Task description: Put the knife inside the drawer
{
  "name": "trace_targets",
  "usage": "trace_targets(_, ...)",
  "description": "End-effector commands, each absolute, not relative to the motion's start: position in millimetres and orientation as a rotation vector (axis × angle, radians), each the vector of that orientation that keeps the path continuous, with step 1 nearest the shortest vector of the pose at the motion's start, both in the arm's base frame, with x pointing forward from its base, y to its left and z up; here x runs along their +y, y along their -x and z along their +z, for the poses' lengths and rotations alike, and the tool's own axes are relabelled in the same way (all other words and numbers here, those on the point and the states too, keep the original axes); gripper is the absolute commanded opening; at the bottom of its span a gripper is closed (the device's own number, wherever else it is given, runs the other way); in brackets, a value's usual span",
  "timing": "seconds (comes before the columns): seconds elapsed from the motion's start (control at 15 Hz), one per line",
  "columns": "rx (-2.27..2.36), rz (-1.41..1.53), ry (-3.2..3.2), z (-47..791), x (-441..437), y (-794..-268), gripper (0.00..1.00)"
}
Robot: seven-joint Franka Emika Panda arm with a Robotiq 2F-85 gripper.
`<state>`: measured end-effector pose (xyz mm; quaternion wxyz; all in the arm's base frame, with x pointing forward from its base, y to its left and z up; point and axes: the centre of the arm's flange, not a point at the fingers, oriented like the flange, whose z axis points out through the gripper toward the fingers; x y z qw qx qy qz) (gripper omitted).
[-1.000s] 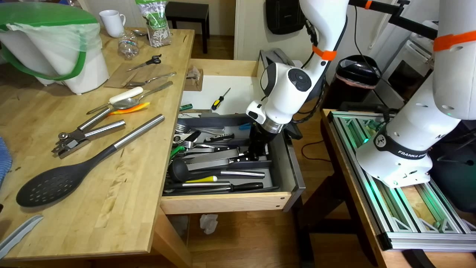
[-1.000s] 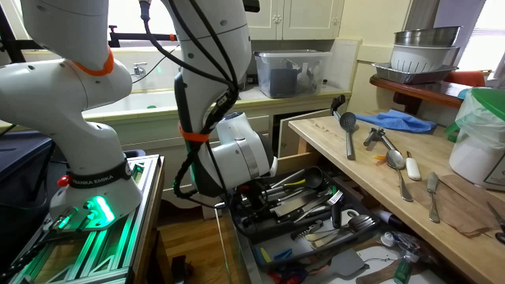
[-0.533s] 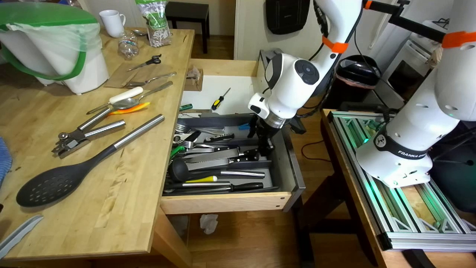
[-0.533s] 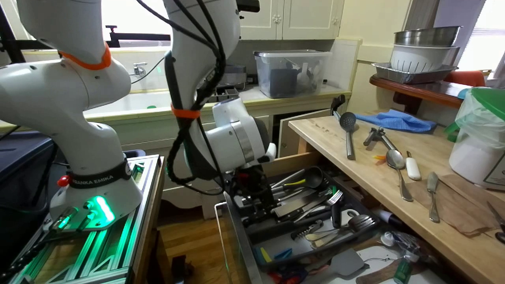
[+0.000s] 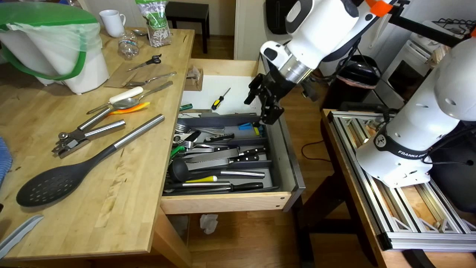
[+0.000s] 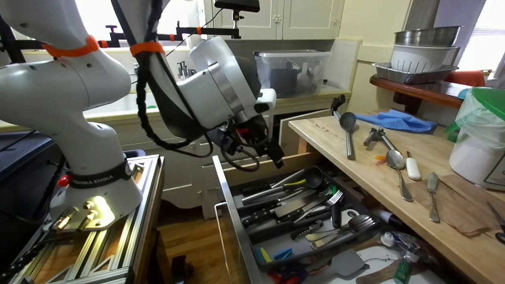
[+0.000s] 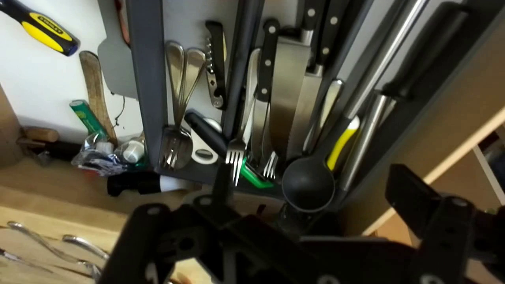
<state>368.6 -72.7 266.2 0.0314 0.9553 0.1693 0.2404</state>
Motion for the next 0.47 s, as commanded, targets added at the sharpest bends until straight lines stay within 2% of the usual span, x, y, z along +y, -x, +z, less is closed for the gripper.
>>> trace_targets(0.0,0.490,0.795,-3.055,352,-85,-352,1.00)
trace_targets(0.13,0.585,0.932,-3.114,373,-90,-332,1.00)
trace_targets(0.2,0.556,0.862,-3.080,315,-85,-338,1.00)
trace_targets(0.4,0.590,0.936,-3.088,344,-87,-331,1.00)
